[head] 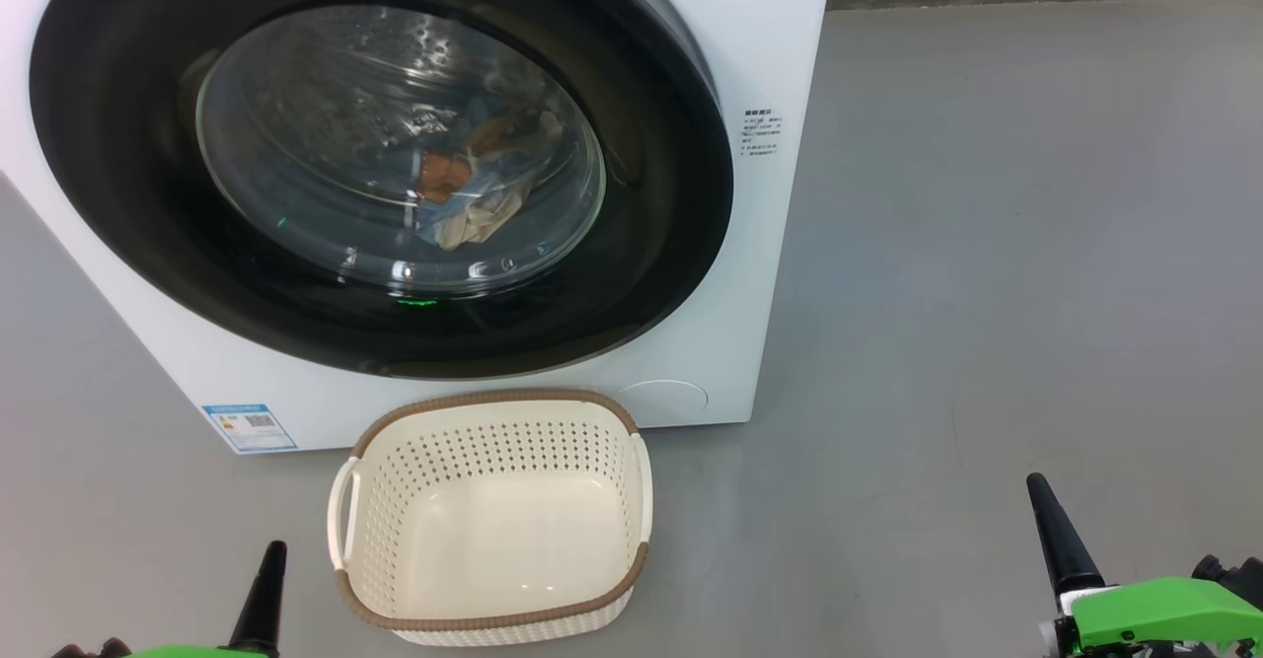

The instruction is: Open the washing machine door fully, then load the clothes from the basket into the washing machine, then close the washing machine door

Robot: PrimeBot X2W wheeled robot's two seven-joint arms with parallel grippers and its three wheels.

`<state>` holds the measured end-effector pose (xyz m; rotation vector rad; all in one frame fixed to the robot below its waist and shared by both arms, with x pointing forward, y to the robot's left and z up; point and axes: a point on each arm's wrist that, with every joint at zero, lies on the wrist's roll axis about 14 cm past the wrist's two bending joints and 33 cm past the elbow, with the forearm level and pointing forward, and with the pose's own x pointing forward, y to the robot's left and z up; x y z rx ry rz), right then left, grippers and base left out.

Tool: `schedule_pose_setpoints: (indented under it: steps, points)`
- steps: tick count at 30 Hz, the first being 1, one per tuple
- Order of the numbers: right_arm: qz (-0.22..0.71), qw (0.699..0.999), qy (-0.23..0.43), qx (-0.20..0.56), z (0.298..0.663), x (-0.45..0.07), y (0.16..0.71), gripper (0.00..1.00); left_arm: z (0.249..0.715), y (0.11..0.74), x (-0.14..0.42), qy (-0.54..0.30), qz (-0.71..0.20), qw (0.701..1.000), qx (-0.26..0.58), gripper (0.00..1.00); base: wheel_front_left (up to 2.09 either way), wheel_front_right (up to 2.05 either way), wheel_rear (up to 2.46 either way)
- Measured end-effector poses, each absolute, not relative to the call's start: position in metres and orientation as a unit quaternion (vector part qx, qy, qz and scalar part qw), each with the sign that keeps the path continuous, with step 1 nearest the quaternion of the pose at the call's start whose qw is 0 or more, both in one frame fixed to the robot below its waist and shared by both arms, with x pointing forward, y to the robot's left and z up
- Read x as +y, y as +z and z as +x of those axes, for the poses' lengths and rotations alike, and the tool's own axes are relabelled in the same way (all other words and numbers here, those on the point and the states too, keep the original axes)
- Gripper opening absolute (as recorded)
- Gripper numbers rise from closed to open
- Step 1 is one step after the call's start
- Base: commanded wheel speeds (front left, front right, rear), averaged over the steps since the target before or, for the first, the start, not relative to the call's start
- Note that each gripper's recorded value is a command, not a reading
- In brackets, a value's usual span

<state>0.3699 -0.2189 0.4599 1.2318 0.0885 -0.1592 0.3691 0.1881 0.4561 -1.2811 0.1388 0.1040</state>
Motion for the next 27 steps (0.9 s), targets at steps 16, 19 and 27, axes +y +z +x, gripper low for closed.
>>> schedule_pose_setpoints:
  steps: [16,19,27]
  points:
    - [0.649,0.758,-0.057,0.028,0.373,-0.214,0.471,0.0,0.373,0.468,0.188,0.035,-0.659,0.749,0.051,0.0,0.0,0.0,0.0]
    - [0.662,0.747,-0.053,0.025,0.374,-0.213,0.473,0.0,0.373,0.469,0.188,0.033,-0.669,0.741,0.05,0.0,0.0,0.0,0.0]
    - [0.697,0.716,-0.043,0.018,0.376,-0.21,0.48,0.0,0.376,0.479,0.188,0.021,-0.699,0.713,0.04,0.0,0.0,0.0,0.0]
